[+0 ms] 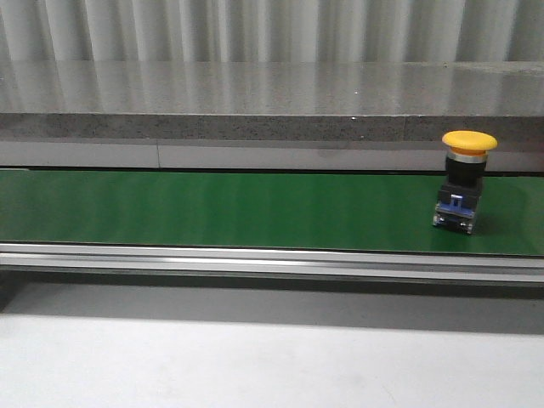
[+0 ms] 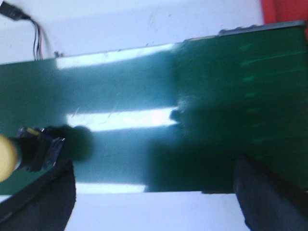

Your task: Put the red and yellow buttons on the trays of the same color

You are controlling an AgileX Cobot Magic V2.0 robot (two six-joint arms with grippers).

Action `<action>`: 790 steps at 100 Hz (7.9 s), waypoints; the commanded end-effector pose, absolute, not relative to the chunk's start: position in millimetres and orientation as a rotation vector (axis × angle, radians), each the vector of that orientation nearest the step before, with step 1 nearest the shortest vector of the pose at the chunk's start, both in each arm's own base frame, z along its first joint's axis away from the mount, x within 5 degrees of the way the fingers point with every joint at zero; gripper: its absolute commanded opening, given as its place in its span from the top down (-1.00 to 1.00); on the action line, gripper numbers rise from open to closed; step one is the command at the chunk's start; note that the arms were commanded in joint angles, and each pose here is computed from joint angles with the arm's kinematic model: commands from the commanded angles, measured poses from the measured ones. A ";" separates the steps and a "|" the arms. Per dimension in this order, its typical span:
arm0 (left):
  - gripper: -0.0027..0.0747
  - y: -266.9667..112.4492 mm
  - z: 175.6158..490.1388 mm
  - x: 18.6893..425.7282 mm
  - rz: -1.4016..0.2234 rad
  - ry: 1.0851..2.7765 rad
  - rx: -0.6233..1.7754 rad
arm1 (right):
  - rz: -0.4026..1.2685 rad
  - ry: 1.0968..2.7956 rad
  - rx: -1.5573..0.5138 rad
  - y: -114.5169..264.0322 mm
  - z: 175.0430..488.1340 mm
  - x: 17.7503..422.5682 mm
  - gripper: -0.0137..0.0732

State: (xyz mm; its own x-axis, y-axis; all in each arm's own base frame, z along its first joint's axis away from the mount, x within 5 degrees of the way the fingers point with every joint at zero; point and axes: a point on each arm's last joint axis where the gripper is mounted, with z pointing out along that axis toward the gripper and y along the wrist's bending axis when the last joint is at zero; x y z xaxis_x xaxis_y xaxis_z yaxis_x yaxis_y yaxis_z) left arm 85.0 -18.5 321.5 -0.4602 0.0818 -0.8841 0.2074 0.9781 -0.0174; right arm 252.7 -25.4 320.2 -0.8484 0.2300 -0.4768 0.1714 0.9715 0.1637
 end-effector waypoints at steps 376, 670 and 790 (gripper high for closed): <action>0.98 -19.8 336.1 87.4 -0.165 1.953 0.199 | -0.100 2.044 1.077 -118.2 270.8 172.0 -0.01; -0.44 26.3 332.1 227.8 0.040 2.236 -0.287 | -0.002 1.688 -0.087 -2.8 323.0 5.1 0.84; -0.29 91.8 250.3 360.6 -0.206 2.640 -1.226 | -0.002 1.687 -0.087 -2.8 323.1 5.1 0.84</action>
State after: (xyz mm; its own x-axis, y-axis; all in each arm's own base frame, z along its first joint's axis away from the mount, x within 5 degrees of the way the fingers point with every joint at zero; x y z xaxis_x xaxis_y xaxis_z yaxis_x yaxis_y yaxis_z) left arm 359.2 91.2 231.1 -0.6527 -0.7496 -0.1104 -0.7296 0.6611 -0.1753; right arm 3.9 -3.2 312.2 -0.1854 -0.0543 -0.9812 -0.0549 0.9975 -0.0449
